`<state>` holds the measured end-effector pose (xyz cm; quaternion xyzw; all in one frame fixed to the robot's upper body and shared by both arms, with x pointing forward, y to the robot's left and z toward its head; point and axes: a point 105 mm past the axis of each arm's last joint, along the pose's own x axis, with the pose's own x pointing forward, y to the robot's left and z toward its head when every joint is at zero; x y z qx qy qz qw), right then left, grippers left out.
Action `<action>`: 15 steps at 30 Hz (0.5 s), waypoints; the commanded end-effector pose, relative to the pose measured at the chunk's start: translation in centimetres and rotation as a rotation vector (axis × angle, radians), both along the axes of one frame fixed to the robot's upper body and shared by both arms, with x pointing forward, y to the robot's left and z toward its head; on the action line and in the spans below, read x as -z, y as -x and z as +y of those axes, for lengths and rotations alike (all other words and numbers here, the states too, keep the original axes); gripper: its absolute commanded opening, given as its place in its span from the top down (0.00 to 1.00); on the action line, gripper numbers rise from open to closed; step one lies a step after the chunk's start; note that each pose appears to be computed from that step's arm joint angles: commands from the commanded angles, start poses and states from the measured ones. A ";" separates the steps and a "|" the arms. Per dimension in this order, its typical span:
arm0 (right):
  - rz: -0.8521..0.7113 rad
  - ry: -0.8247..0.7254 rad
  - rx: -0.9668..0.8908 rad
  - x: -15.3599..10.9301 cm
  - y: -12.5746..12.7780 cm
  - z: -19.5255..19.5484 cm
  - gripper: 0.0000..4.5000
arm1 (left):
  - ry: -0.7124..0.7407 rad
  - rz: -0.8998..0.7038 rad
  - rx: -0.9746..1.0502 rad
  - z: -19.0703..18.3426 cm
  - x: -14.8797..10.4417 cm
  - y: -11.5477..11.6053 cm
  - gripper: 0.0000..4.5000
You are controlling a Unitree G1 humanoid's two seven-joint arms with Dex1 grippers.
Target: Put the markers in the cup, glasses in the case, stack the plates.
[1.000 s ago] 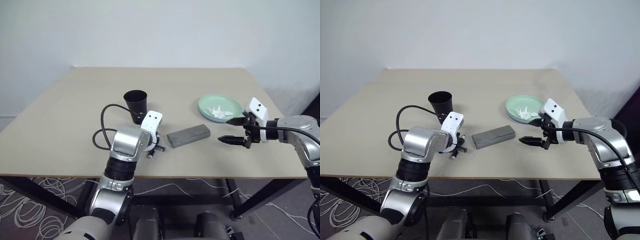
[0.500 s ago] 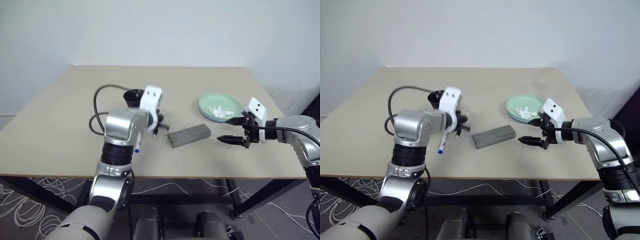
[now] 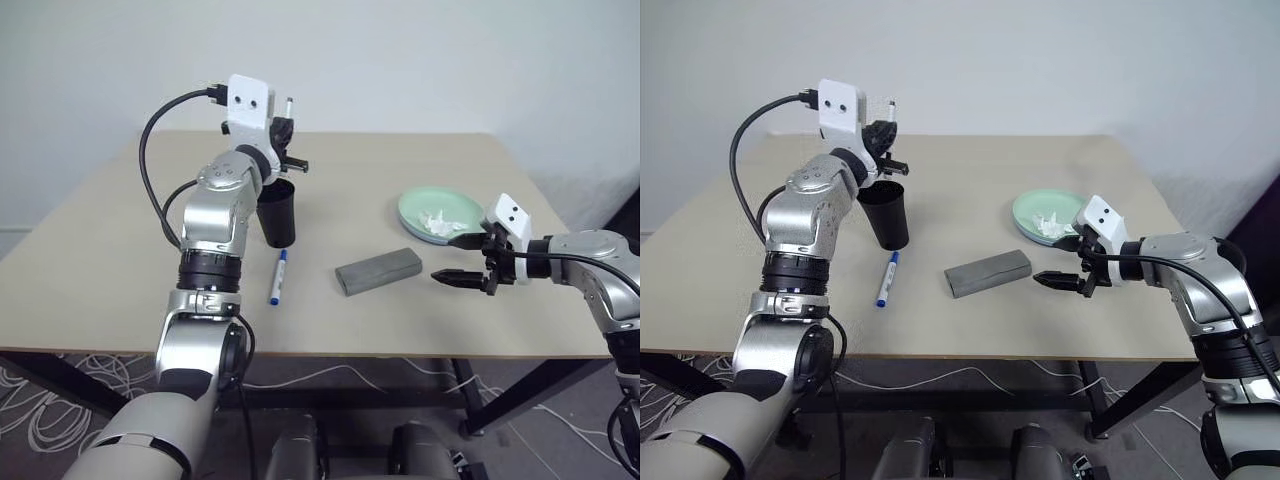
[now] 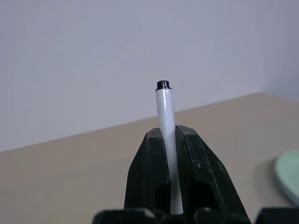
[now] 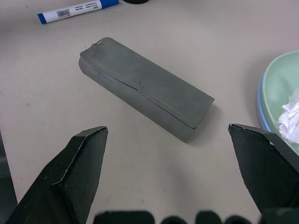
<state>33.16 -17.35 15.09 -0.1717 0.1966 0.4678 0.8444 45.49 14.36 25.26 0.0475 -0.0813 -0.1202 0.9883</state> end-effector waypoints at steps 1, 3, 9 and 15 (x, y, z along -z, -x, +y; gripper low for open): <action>-0.083 -0.007 -0.015 -2.1 -0.4 0.5 0.00 | 0.028 -0.141 -0.050 1.5 -1.2 0.0 0.99; -0.083 -0.010 -0.016 -2.0 -0.3 0.6 0.00 | 0.033 -0.145 -0.060 1.9 -0.1 -0.2 0.99; -0.085 -0.014 -0.018 -2.1 -0.3 0.7 0.00 | 0.072 -0.165 -0.051 2.0 1.9 -0.2 0.99; -0.087 -0.015 -0.021 -2.1 -0.3 0.8 0.00 | 0.074 -0.153 -0.034 1.9 3.2 -0.2 0.99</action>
